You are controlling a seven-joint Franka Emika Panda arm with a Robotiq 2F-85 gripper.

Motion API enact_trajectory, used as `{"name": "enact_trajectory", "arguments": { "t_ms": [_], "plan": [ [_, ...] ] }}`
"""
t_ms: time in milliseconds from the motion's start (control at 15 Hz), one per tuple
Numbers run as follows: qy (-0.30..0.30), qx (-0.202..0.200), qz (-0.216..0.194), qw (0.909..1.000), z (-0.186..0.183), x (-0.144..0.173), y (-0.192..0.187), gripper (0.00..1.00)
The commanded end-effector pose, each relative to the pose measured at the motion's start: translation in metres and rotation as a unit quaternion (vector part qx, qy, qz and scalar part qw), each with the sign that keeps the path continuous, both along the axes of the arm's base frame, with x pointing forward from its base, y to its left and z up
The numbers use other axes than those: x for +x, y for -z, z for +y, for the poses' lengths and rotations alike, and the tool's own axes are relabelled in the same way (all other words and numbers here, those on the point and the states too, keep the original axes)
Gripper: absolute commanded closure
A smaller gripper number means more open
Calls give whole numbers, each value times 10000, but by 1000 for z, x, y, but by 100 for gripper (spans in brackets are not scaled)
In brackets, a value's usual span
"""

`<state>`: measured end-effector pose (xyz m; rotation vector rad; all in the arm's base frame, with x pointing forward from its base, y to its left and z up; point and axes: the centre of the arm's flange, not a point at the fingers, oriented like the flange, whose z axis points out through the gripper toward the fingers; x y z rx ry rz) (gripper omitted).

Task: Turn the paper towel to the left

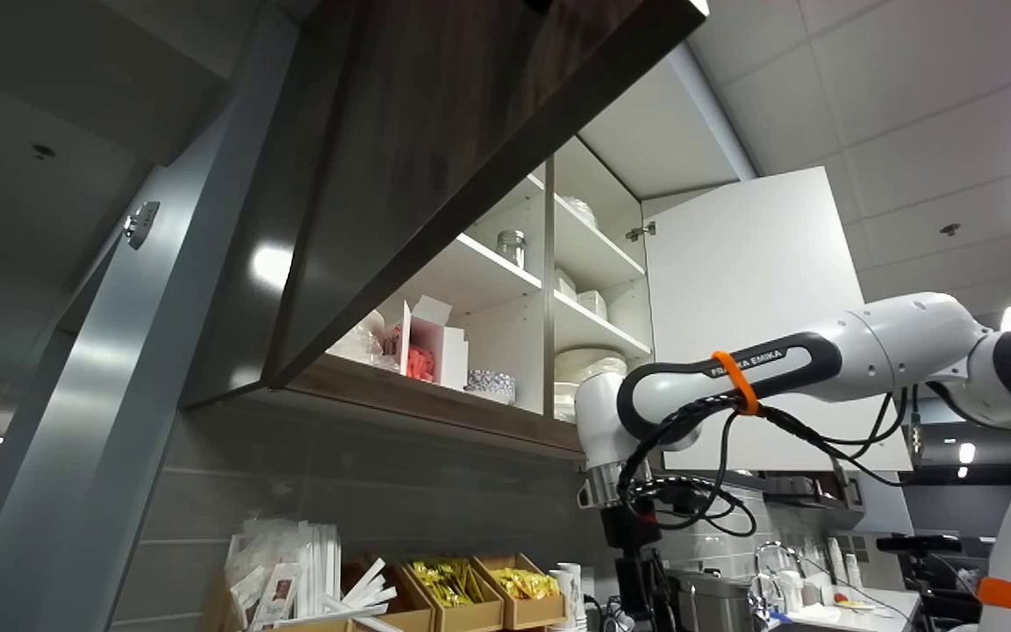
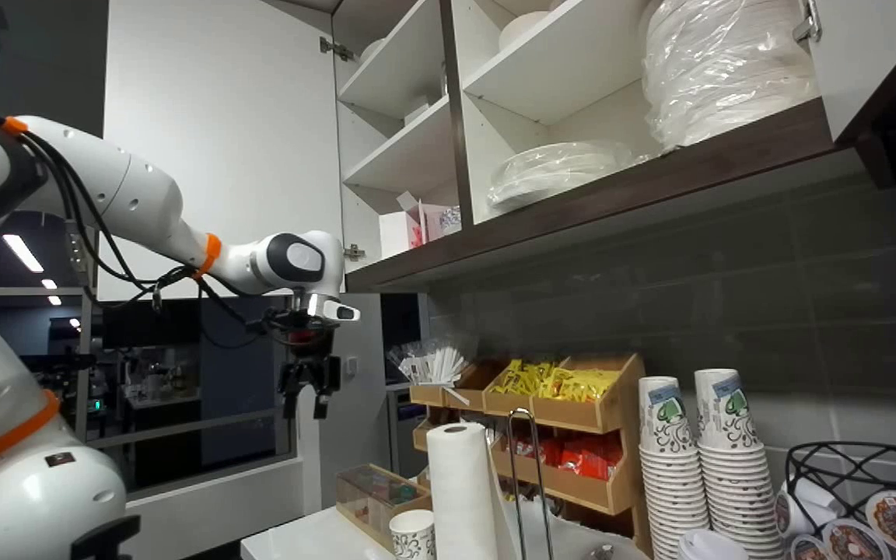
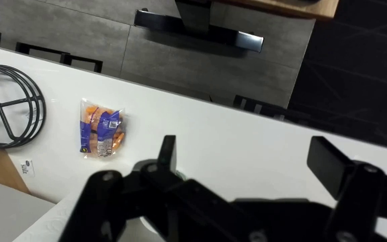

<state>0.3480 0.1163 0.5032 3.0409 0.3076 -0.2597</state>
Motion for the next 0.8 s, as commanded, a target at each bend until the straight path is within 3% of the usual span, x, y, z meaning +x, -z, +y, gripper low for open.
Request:
{"name": "enact_trajectory", "arguments": {
  "t_ms": [0,200,400,733],
  "plan": [
    [743,511,-408,9951,-17,41,-12,0],
    [1218,993,-957,9829,-30,75,-19,0],
    [1675,1361,-1656,9623,-46,107,-23,0],
    [2217,1126,-2310,9407,-88,133,-25,0]
  ]
}}
